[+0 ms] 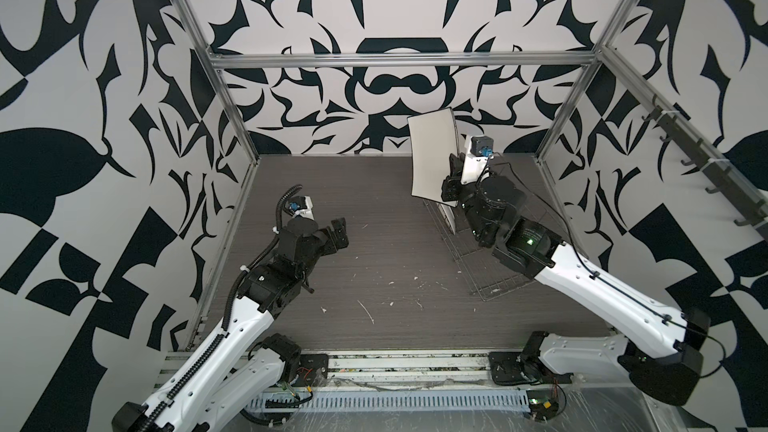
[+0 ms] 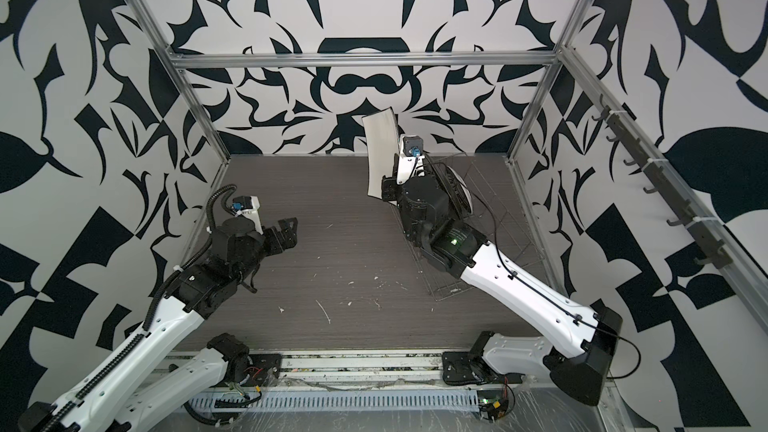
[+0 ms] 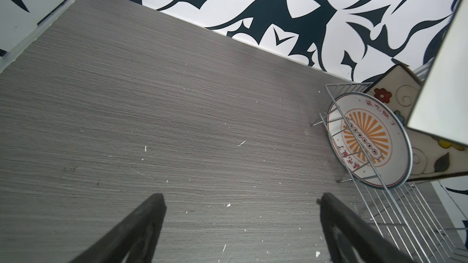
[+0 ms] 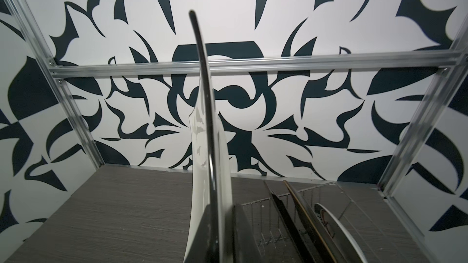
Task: Unload the plates from the dish rack
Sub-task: 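Lift the square white plate up out of the rack with the right gripper, then swing the held plate toward the left gripper while the left gripper opens and approaches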
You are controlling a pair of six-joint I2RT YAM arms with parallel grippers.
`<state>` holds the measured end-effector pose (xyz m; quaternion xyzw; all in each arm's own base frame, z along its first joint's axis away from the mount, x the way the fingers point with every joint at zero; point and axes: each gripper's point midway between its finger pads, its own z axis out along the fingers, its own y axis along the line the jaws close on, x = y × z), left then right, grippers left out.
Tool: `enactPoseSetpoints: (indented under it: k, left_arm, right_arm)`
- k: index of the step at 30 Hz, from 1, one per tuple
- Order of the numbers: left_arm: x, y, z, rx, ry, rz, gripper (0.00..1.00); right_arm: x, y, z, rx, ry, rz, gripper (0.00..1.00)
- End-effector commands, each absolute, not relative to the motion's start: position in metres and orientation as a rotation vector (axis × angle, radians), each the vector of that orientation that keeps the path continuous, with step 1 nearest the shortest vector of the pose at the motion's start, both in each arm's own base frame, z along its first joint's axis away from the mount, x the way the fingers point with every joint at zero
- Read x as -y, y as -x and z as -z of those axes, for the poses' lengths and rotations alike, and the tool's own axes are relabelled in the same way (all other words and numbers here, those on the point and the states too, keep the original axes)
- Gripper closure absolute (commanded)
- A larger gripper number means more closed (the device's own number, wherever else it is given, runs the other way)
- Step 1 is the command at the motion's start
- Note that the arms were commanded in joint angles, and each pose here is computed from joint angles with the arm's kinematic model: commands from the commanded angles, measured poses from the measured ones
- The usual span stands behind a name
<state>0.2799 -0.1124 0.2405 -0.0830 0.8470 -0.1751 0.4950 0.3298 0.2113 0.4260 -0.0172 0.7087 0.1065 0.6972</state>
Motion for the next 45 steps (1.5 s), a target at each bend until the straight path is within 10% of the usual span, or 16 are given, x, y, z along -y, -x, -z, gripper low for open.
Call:
enactPoseSetpoints:
  k: [1,45]
  left_arm:
    - [0.122,-0.282,-0.246,-2.010,0.218,0.512,0.01]
    - [0.134,-0.296,-0.247,-1.791,0.640,1.170,0.01]
  right_arm:
    - [-0.187,-0.309,-0.515,-1.286,-0.225,-0.530,1.00]
    - [-0.246,-0.355,-0.406,-0.968,-0.589,-1.194,1.00]
